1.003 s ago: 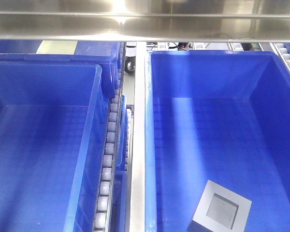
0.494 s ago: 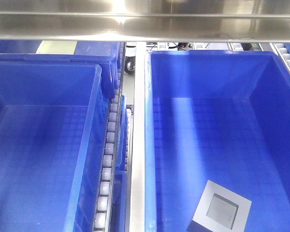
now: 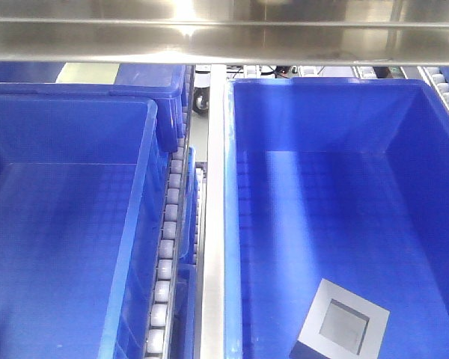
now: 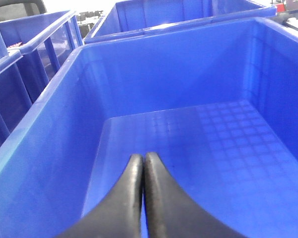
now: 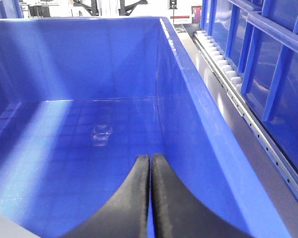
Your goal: Sort gray base to blue bin
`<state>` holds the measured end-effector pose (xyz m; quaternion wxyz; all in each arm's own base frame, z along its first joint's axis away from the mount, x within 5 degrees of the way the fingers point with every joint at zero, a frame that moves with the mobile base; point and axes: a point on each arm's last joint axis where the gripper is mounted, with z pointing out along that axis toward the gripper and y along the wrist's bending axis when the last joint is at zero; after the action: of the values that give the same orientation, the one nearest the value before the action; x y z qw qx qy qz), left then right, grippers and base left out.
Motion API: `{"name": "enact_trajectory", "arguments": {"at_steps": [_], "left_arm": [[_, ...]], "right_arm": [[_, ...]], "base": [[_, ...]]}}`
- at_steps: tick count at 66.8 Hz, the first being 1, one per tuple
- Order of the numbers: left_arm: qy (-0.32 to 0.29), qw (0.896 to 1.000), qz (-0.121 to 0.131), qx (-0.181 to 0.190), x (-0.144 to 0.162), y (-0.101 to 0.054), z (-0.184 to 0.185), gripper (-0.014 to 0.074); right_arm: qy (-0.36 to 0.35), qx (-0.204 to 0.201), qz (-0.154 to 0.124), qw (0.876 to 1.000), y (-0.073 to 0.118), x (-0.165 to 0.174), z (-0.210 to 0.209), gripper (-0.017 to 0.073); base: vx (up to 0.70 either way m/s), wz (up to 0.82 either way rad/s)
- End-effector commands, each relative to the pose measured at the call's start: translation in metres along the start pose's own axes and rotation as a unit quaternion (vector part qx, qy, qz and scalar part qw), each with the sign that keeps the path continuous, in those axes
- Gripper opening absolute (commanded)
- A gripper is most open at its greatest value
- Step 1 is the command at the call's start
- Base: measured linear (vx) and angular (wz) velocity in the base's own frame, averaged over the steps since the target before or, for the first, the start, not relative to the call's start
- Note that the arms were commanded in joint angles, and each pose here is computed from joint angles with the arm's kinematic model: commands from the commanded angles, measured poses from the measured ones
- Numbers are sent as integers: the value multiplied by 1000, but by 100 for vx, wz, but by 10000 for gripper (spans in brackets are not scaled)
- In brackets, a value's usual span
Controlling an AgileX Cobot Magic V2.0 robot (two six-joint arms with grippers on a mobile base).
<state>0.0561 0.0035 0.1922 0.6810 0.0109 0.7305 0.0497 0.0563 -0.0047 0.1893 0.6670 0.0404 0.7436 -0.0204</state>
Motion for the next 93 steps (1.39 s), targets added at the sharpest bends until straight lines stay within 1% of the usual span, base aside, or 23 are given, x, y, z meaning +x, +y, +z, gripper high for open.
{"name": "enact_trajectory", "arguments": {"at_steps": [1, 93], "left_arm": [[-55, 998, -4, -5, -14, 1, -2, -6], [-57, 998, -4, -5, -15, 1, -3, -6]], "right_arm": [[-2, 2, -8, 1000, 0, 1, 2, -5], [-2, 2, -8, 1000, 0, 1, 2, -5]], "base": [[0, 0], [0, 0]]}}
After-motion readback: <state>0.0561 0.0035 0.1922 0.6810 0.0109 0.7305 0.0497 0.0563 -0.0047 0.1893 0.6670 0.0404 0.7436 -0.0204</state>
